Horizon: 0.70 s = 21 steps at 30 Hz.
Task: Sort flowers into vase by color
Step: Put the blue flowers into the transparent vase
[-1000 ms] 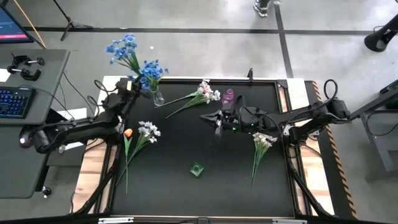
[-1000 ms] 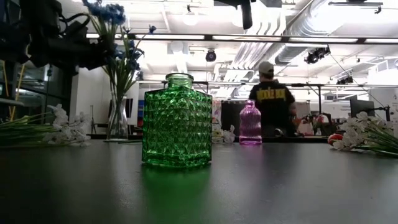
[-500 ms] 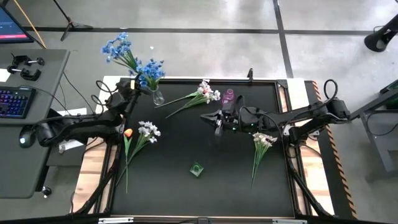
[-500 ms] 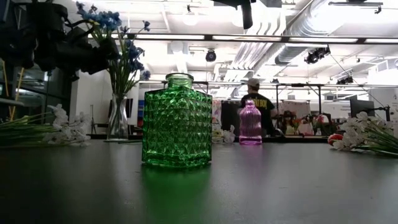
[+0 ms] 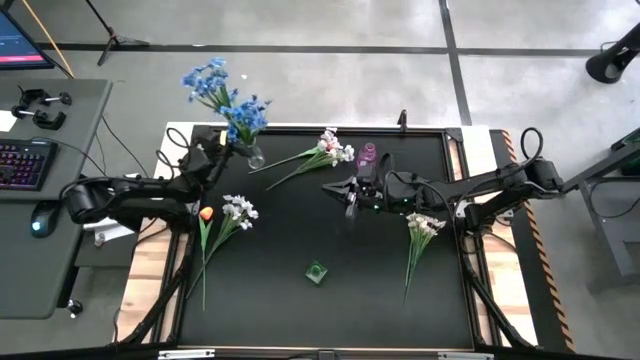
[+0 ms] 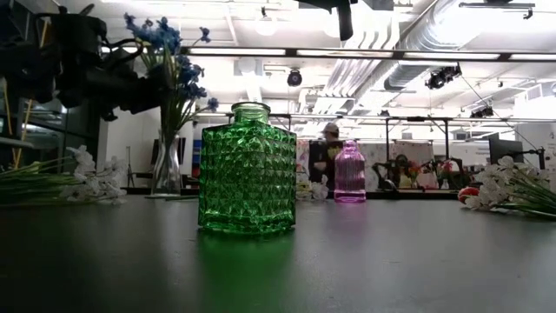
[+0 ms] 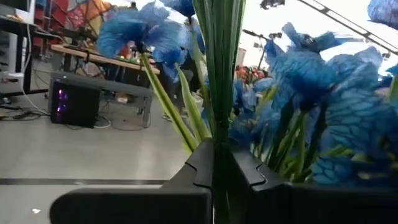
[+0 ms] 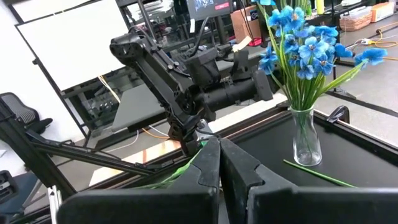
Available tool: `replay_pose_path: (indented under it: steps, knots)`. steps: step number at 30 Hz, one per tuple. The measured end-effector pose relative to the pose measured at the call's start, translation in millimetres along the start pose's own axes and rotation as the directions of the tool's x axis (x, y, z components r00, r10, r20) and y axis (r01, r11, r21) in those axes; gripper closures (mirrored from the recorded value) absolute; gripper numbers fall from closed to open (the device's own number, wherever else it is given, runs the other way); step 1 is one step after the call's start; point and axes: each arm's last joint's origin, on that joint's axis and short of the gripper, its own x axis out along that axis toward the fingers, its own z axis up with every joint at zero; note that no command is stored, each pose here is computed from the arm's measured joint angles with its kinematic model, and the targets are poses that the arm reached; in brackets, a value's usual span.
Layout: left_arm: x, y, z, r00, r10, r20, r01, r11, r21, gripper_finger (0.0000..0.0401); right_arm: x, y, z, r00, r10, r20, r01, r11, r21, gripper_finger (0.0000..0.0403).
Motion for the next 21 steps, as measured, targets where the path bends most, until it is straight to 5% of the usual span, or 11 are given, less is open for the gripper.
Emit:
replay_pose_path:
  steps: [21]
  knots:
    - [-2.0,-1.5,-7.0,0.996,-0.042,-0.080,0.055,0.984,0.169,0.0332,0.0,0.4,0.6,1.000,0.007,0.005,-0.007,1.000,-0.016,0.0403]
